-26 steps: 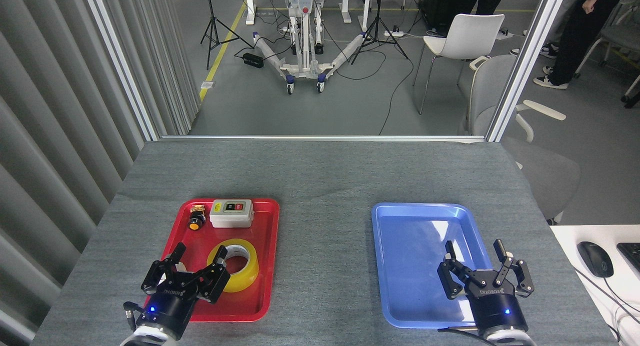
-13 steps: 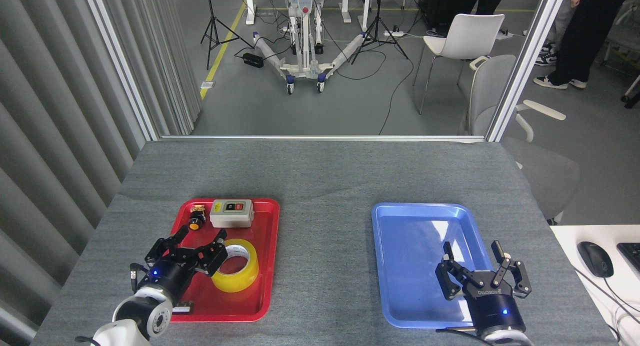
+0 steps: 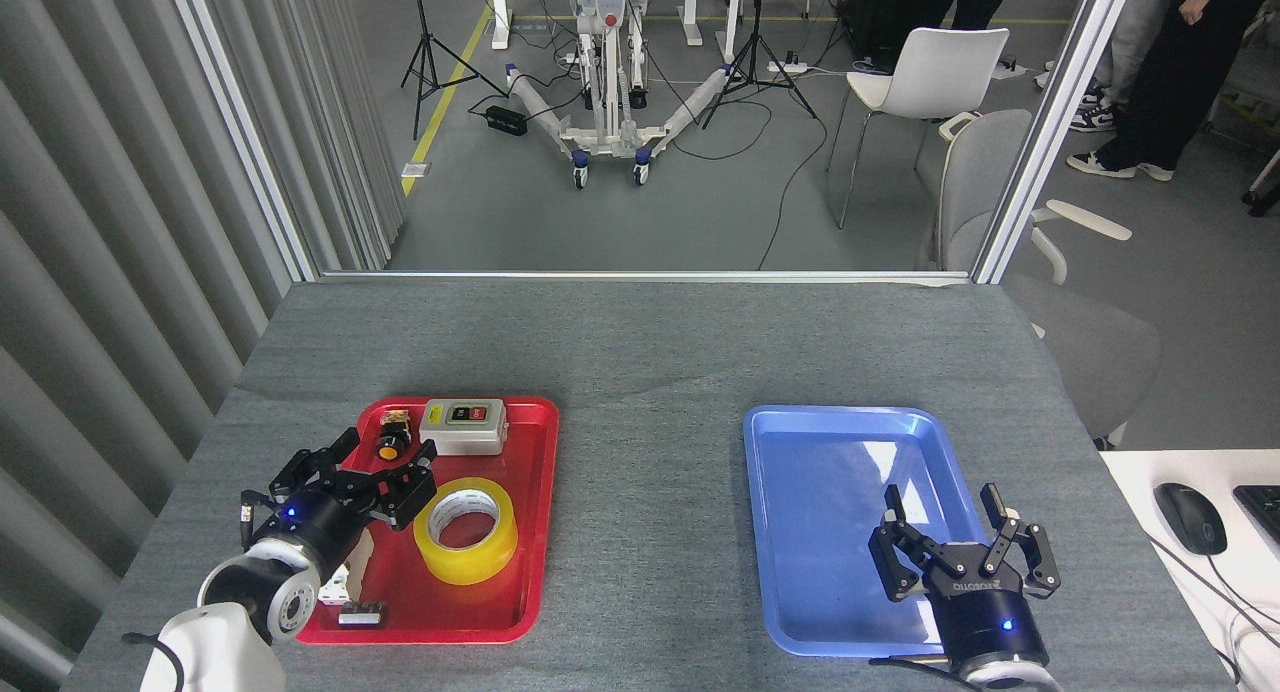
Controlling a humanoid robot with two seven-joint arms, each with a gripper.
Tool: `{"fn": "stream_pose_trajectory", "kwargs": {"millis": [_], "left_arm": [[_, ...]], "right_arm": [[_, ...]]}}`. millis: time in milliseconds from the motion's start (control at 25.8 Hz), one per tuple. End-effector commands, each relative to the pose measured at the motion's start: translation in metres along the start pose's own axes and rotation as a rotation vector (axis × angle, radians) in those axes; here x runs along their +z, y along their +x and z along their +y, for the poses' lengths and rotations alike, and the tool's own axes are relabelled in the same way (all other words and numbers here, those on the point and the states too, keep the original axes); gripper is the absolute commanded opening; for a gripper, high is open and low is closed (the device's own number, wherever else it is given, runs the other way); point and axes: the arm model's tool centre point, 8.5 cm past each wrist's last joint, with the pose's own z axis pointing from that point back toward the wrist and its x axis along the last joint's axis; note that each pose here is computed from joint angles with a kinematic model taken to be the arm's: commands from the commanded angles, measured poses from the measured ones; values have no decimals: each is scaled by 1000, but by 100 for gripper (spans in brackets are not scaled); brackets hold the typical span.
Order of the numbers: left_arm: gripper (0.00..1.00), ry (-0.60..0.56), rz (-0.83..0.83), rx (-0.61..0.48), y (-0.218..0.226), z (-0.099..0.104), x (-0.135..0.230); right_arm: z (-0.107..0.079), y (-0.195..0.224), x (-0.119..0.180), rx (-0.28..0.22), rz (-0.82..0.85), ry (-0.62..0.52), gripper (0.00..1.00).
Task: Place and move tape with both arms
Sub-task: 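Position the left gripper over the yellow tape roll's rim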
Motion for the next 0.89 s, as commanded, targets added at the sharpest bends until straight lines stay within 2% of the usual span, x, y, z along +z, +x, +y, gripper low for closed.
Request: {"fn": "stream_pose_trajectory", "kwargs": {"millis": [0,116,310,426,853], "left_arm": [[100,6,-8,-6,1,4,-2],[100,-4,-40,-17,9,5,-4],[100,-159,-67,-27,11,-11,-2],[100,-209,-71,-28,13,-15,-1],[100,-224,-111,-49,18,-15,0]], "right_arm": [[0,0,0,1,-3,0,100],[0,1,0,1,-4,0,100],[1,2,0,1,-6,2,100],[1,1,1,1,-4,3,100],[3,1,2,2,-5,8,100]]}}
